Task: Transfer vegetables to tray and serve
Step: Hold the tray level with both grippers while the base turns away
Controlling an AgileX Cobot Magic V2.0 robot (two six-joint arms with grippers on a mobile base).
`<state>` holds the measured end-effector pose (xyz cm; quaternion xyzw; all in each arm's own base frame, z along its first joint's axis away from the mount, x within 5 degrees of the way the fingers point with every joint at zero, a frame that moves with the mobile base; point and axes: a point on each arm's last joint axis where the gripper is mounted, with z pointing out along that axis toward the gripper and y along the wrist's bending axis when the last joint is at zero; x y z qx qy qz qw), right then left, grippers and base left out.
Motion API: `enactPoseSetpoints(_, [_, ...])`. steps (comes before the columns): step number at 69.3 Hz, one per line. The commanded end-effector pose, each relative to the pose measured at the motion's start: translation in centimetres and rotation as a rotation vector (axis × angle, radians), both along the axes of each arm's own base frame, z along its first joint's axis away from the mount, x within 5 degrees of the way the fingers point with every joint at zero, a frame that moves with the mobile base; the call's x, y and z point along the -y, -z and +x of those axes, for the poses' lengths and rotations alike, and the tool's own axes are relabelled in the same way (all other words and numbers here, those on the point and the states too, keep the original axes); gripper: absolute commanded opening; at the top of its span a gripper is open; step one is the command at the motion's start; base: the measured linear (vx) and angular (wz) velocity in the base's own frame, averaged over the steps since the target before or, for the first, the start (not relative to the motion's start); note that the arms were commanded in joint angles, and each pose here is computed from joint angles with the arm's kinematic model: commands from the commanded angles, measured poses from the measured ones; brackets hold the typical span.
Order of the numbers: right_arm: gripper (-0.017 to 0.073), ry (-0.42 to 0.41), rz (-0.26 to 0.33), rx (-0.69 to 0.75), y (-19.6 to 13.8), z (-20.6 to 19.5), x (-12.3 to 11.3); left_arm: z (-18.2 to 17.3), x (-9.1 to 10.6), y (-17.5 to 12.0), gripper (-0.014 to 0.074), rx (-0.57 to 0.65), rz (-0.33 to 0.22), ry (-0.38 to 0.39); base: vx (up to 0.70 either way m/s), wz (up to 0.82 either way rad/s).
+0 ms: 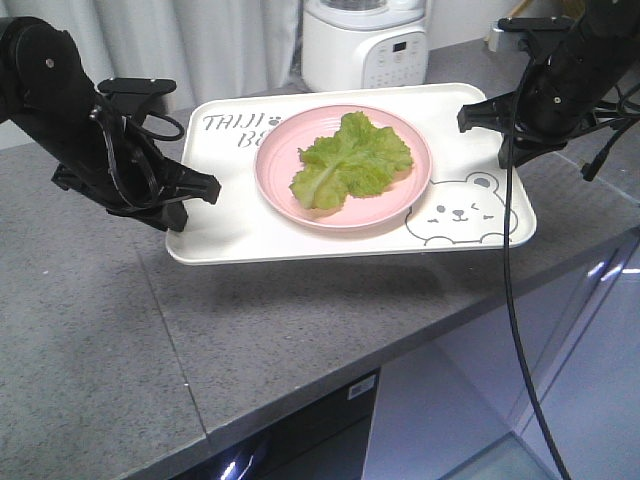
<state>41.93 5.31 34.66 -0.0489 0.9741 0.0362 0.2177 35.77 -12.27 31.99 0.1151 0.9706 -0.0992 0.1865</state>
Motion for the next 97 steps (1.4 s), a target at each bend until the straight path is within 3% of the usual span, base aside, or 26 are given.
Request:
enactPoseSetpoints(1, [-0.0006,-0.029,0.047,0.071,-3.31,-1.6,-0.54,-0.81,0.85,-3.45,-0.0006,0.132,-0.098,0.02,-0.01,-0.24])
enactPoseSetpoints(97, [-0.0006,-0.029,0.048,0.07,-3.3,-1.61,-0.55,-0.81,0.85,-3.45,-0.0006,0.132,-0.098,0.02,-0.03,-0.28])
